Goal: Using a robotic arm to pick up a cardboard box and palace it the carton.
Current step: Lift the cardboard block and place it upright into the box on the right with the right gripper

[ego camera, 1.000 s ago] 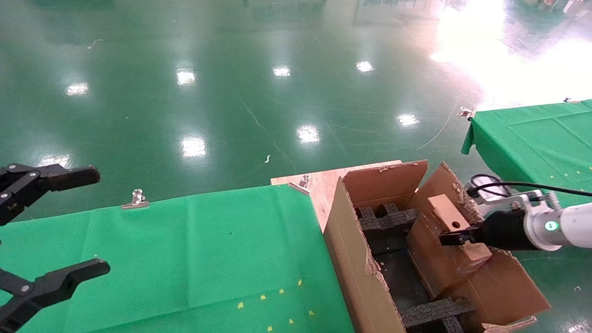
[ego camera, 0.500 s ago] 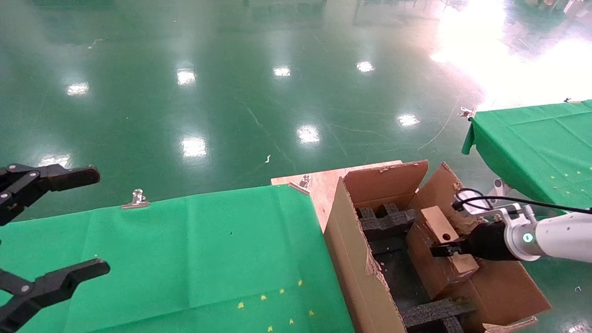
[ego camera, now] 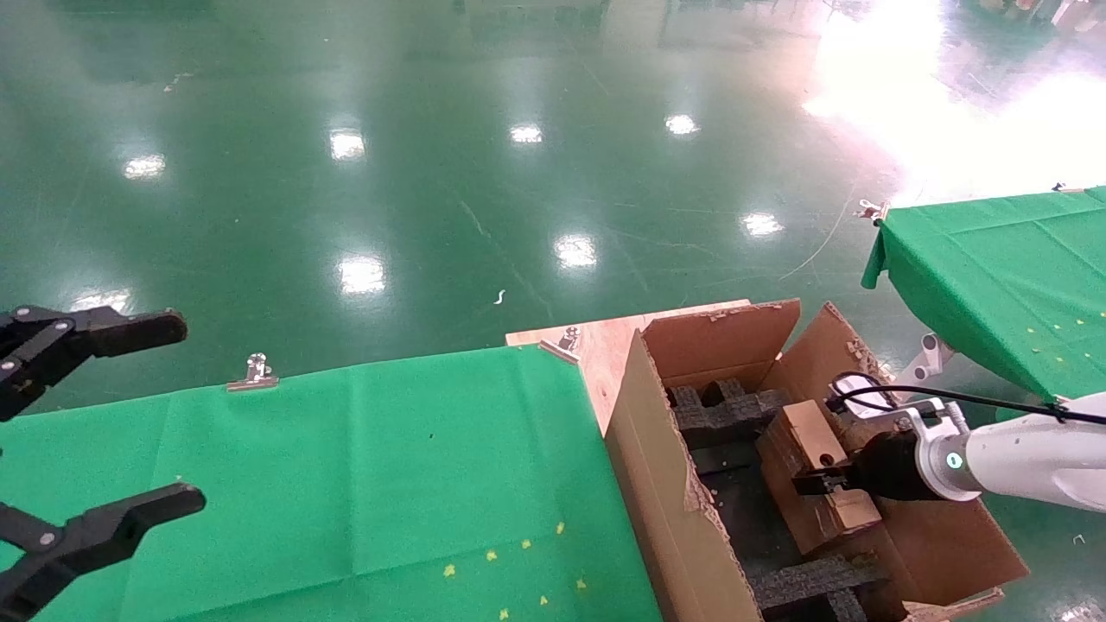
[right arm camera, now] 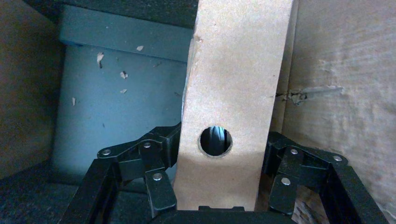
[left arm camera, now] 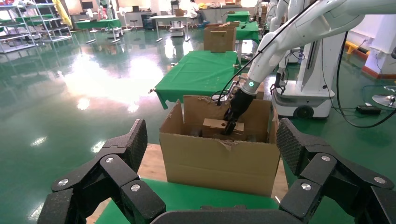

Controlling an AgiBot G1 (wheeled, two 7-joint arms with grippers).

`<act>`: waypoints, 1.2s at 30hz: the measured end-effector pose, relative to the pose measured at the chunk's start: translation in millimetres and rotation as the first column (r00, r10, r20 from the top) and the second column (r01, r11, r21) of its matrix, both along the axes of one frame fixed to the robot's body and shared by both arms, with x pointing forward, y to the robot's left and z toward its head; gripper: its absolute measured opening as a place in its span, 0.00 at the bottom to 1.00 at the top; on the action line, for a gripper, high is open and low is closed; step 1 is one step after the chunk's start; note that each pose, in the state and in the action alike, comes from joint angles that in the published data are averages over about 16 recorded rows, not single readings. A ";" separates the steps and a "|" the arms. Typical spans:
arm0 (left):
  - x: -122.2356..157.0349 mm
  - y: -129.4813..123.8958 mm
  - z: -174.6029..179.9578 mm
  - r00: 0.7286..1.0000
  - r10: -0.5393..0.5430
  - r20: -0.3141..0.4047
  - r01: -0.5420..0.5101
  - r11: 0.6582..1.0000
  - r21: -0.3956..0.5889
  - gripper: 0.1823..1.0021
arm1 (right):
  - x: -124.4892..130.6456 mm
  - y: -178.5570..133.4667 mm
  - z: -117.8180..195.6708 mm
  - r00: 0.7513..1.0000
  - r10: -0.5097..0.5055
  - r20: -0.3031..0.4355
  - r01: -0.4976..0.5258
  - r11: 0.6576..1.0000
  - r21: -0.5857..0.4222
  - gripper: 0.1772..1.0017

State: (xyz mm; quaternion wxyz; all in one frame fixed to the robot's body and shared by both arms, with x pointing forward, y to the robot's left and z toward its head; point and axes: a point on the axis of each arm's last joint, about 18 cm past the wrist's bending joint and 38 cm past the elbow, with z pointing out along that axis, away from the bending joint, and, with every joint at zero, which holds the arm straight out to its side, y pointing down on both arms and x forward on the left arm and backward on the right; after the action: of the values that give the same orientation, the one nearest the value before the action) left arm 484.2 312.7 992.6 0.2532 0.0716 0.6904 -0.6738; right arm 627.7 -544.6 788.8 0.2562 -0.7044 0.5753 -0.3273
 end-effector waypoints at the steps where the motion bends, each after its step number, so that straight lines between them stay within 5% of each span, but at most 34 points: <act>1: 0.0 0.0 0.0 1.000 0.000 0.000 0.000 1.000 0.000 1.00 | 0.9 0.3 -1.0 1.000 0.001 -0.001 -0.001 1.000 -0.002 0.14; 23: 0.0 0.1 0.0 1.000 0.000 0.000 0.000 1.000 0.000 1.00 | 6.1 4.1 -1.2 1.000 0.012 0.000 -0.012 1.000 -0.004 0.22; 36: 0.0 0.1 0.0 1.000 0.000 0.000 0.000 1.000 0.000 1.00 | 8.8 4.8 11.2 1.000 0.017 0.017 -0.017 1.000 -0.012 0.49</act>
State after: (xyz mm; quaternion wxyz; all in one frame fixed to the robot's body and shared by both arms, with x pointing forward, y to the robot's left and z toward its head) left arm 484.2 312.8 992.6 0.2533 0.0714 0.6903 -0.6740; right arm 636.5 -539.7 800.0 0.2598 -0.7080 0.5652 -0.3343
